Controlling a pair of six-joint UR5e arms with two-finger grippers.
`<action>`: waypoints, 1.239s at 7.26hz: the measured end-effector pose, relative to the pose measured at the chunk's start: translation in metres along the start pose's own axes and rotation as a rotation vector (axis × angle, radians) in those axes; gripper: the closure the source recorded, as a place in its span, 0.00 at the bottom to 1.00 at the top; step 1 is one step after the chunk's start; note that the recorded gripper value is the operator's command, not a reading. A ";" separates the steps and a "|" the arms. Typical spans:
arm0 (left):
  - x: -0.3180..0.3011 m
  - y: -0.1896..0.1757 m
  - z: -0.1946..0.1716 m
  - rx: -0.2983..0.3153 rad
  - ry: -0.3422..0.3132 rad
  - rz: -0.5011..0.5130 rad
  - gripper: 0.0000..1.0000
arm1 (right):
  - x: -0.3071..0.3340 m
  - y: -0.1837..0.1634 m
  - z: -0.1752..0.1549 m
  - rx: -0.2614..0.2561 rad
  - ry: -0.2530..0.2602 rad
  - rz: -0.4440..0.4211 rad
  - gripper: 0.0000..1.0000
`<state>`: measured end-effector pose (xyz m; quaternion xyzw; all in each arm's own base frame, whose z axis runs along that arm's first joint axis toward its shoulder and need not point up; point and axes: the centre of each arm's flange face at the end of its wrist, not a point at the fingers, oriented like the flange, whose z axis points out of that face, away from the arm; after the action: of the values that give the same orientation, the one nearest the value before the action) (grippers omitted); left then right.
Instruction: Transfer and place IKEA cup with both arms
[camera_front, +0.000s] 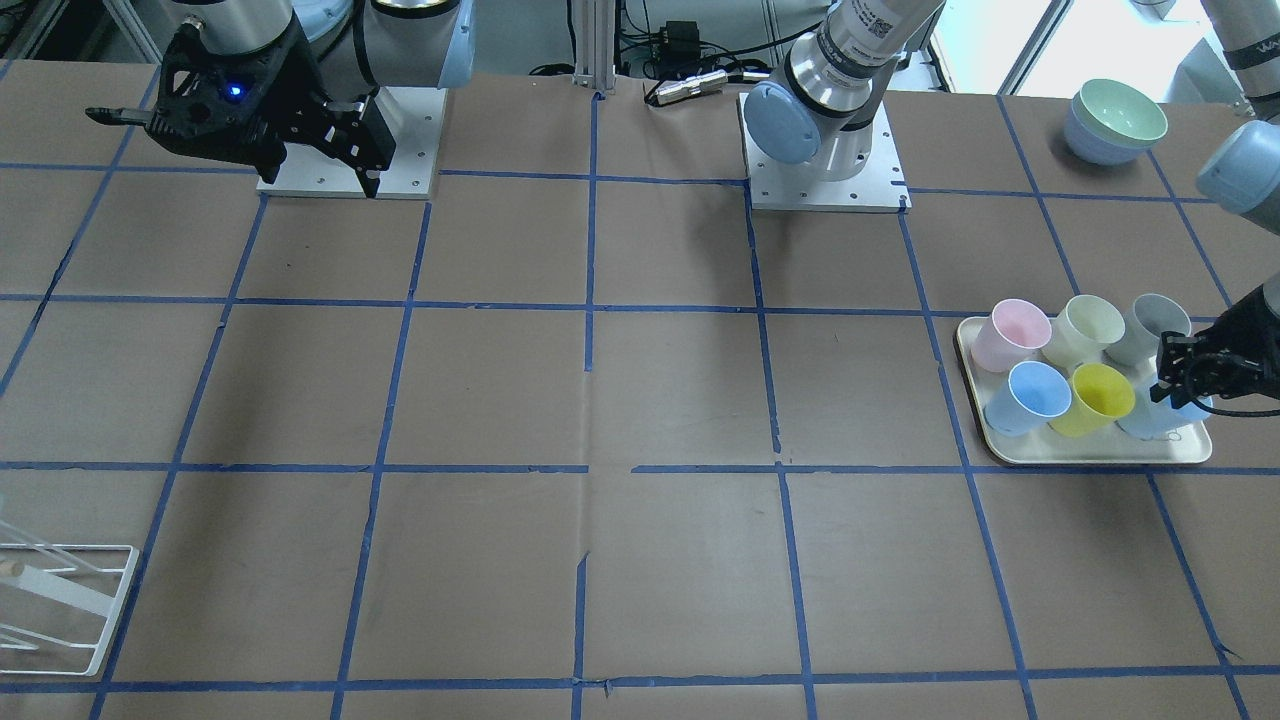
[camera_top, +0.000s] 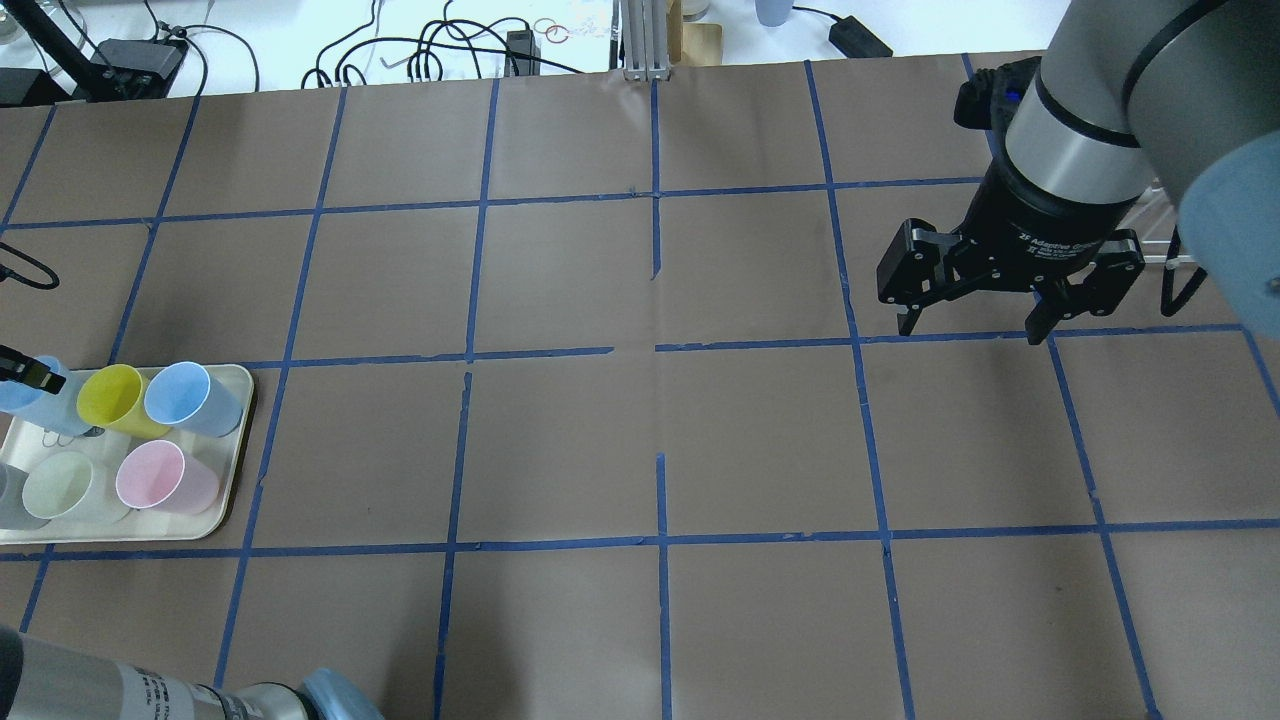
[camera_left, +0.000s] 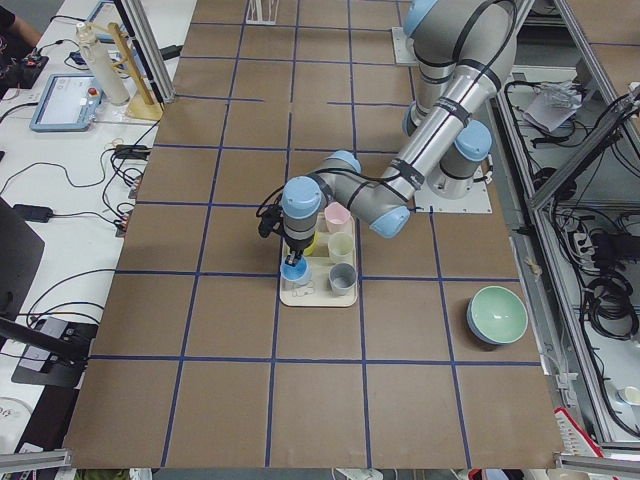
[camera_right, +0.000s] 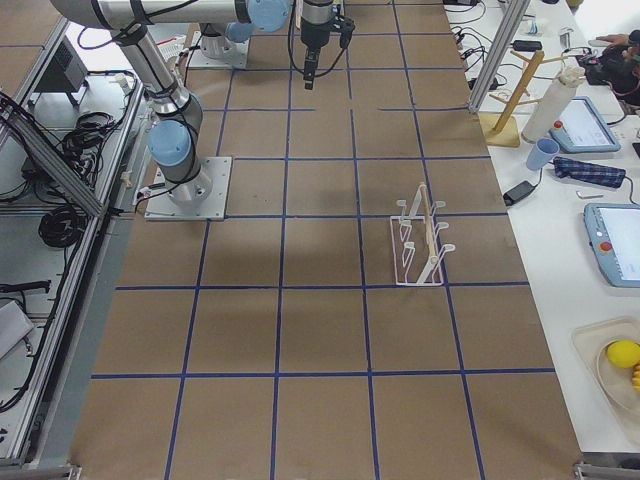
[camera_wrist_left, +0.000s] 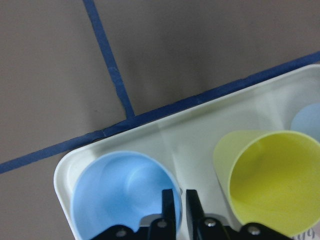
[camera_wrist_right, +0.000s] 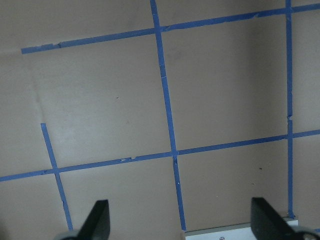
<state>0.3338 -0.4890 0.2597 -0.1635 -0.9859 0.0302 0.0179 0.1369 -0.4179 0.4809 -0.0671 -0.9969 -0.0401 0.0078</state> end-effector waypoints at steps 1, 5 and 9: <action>0.001 0.000 -0.003 0.001 -0.004 -0.001 0.00 | -0.001 0.001 0.000 0.001 0.000 -0.002 0.00; 0.008 -0.021 -0.059 0.021 -0.059 0.015 0.00 | 0.000 0.000 -0.002 0.006 0.013 -0.003 0.00; 0.126 -0.084 -0.148 -0.062 0.069 -0.178 0.00 | 0.000 0.001 -0.003 -0.001 0.014 -0.002 0.00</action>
<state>0.1940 -0.5198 0.4158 -0.0768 -0.9958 -0.0076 0.0493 0.1367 -0.4168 0.4843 -0.0661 -0.9969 -0.0411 0.0148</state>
